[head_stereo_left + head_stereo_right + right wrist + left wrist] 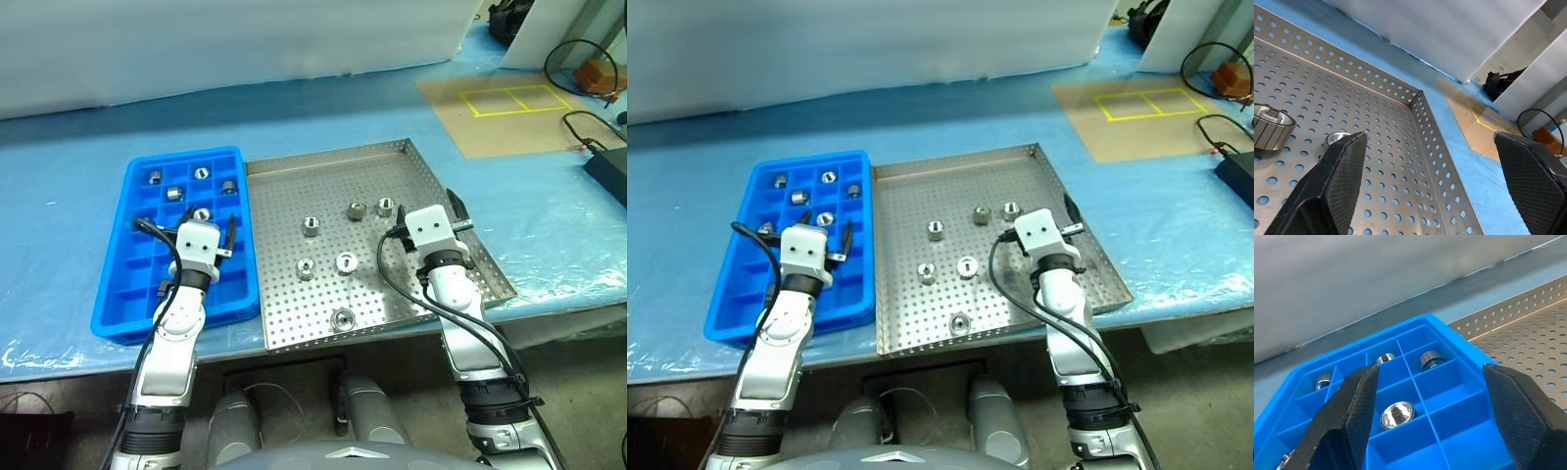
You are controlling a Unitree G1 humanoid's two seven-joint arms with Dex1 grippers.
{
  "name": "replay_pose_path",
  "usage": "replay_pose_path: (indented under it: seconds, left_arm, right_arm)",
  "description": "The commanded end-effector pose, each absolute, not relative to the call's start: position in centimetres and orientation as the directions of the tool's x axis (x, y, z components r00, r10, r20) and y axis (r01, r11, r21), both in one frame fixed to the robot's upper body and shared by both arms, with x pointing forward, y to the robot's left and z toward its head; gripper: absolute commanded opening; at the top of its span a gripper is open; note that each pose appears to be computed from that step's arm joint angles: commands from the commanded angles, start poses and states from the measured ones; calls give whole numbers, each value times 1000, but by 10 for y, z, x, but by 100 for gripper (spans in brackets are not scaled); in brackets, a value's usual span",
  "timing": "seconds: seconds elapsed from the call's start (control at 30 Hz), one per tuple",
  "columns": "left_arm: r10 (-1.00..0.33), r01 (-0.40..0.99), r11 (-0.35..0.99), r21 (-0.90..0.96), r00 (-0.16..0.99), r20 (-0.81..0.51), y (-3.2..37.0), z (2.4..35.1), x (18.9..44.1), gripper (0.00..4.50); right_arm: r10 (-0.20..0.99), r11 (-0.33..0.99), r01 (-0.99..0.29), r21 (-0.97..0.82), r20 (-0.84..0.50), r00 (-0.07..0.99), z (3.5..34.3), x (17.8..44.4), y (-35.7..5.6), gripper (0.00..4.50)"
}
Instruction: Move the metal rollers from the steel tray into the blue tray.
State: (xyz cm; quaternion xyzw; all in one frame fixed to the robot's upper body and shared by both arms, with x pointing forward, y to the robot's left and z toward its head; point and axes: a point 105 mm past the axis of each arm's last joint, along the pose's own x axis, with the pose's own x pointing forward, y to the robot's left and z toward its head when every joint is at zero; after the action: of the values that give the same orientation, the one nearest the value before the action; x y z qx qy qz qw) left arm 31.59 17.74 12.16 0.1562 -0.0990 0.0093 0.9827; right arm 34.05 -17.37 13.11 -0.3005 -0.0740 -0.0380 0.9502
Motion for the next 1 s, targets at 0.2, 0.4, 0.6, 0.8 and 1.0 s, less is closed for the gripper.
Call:
replay_pose_path:
  seconds: [0.2,0.4,0.6,0.8,1.0]
  left_arm:
    - [-6,-78,949,305,965,263,180,139,313,358]
    - [-10,-73,950,305,965,262,179,138,313,358]
    - [-10,-72,950,305,965,262,179,138,313,358]
    - [-9,-74,949,306,965,262,178,139,312,358]
    - [-10,-73,949,307,965,261,178,139,312,358]
  right_arm:
    - [-20,812,140,-567,213,977,144,340,-172,427]
    - [-26,811,144,-567,211,977,143,340,-173,427]
    - [-27,811,144,-567,210,977,143,339,-173,427]
    - [-26,811,143,-567,209,978,142,339,-173,427]
    - [-25,811,142,-568,209,978,142,339,-173,427]
